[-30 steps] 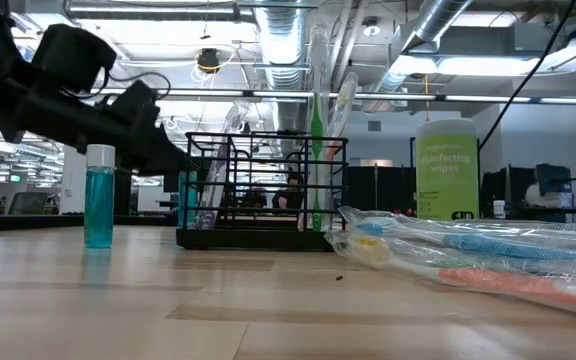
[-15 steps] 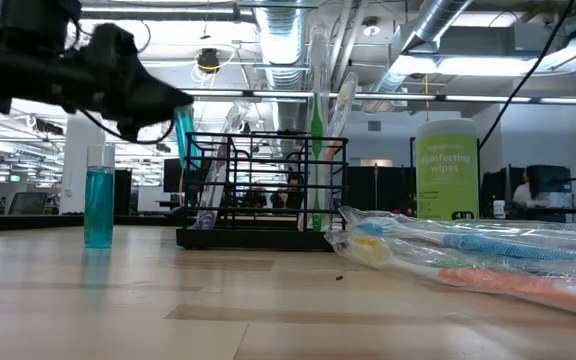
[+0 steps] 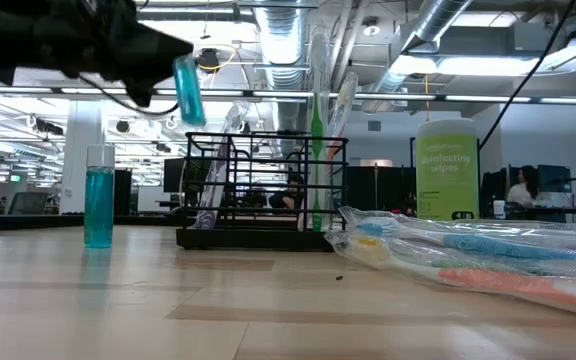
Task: Pick & Place toothbrushing station
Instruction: Put the mouthwash bottle into the mesh
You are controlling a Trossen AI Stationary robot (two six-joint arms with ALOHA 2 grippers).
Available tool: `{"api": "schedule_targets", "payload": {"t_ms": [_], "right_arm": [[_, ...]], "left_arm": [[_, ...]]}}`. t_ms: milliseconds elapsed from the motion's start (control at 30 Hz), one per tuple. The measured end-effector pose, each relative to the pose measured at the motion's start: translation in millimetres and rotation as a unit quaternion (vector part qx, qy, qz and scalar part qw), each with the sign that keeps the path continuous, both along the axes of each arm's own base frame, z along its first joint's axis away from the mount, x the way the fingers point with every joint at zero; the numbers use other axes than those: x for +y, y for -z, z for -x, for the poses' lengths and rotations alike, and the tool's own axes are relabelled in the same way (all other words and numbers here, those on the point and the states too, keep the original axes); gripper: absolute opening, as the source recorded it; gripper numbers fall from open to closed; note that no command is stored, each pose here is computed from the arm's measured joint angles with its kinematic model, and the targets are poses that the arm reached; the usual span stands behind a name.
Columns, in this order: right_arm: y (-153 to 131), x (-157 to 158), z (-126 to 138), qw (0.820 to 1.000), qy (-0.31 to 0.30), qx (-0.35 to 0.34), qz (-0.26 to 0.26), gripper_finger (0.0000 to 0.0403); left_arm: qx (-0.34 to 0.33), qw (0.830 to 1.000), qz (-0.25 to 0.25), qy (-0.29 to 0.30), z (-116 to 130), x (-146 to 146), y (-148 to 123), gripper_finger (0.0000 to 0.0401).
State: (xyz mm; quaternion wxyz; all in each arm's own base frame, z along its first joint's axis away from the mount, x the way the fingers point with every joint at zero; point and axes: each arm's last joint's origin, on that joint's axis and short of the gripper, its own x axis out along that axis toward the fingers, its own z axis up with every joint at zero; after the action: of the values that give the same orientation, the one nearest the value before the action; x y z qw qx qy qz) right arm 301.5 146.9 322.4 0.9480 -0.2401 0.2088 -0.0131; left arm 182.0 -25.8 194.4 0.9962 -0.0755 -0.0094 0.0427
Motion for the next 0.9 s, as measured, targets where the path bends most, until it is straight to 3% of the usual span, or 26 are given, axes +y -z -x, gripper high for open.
{"api": "schedule_targets", "payload": {"t_ms": [333,900], "right_arm": [[8,-2,0,0.998,0.029,0.02,-0.042,0.0054],[8,-2,0,0.998,0.029,0.024,-0.04,0.0054]], "left_arm": [[0.015,1.0,-0.018,0.021,-27,-11,-10,0.0094],[0.068,0.997,-0.031,0.008,-77,-16,1,0.0095]]}}
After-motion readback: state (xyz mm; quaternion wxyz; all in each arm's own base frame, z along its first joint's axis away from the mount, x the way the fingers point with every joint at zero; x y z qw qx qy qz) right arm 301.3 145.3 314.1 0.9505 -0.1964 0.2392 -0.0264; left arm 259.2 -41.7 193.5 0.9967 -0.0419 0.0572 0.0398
